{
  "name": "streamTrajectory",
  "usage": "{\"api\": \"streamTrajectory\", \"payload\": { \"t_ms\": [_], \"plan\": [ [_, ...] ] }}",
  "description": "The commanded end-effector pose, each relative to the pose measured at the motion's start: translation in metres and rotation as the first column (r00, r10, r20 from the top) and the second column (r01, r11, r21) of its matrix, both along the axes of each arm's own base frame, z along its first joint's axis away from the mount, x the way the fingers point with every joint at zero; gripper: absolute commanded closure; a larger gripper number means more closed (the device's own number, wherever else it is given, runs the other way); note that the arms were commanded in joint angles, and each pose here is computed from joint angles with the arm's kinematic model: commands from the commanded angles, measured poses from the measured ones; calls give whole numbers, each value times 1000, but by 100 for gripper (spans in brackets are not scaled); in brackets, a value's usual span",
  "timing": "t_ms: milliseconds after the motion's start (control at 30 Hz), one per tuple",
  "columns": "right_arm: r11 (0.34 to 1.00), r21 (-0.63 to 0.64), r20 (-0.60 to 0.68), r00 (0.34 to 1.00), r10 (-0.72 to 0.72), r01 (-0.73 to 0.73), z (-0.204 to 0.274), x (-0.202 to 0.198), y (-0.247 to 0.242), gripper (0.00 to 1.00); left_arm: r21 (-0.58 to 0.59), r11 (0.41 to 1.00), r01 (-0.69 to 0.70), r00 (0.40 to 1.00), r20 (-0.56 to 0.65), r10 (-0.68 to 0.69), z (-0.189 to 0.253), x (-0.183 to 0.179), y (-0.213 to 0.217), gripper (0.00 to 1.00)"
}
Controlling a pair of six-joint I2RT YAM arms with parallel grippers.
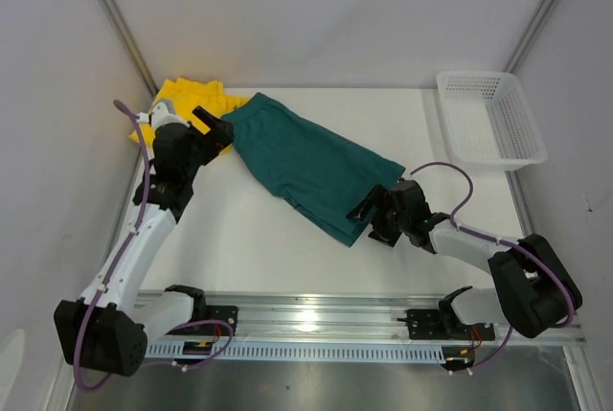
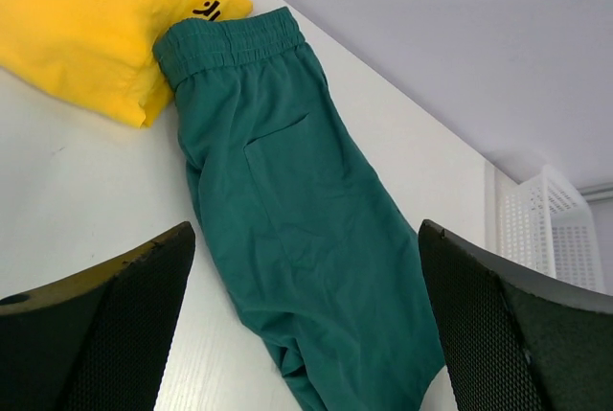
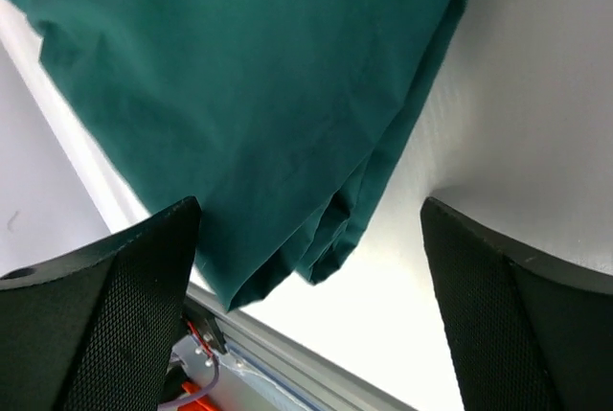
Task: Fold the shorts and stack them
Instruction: Fold the shorts
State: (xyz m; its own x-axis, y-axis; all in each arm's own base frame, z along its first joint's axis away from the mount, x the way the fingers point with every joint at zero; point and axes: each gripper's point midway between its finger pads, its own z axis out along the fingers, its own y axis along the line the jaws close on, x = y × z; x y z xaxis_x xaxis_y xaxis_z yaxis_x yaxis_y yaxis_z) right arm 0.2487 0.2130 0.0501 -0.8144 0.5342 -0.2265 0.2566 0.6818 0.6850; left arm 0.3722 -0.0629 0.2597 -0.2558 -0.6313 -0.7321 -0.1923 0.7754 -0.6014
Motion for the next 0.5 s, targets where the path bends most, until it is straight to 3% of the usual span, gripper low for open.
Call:
{"api": "streamTrajectory", "payload": {
  "t_ms": [0,67,133,167,267,300,367,467],
  "plan": [
    [996,1,48,995,-85,85,-1,18,0,5,31,999,12,1000,21,-13,-4,-13,2,1],
    [994,-4,52,992,-113,113,-3,20,-1,9,38,999,15,1000,19,-15,-9,-19,3,1],
    [991,1,58,989,-134,135,-4,22,-2,19,47,999,20,1000,14,-21,-13,-22,3,1],
    [990,0,53,989,-141,141,-7,22,-3,30,50,999,21,1000,16,-22,-13,-23,3,1],
    [990,6,58,988,-141,141,-10,23,-2,47,52,998,25,1000,17,-26,-15,-24,3,1],
    [990,6,58,988,-141,141,-12,23,-1,58,50,998,26,999,23,-27,-15,-24,3,1],
    [991,7,56,990,-131,131,-14,23,0,64,45,999,26,1000,10,-27,-23,-23,2,1],
    [993,9,44,992,-116,115,-20,24,6,85,37,999,17,1000,-5,-17,-33,-22,2,1]
  ]
}}
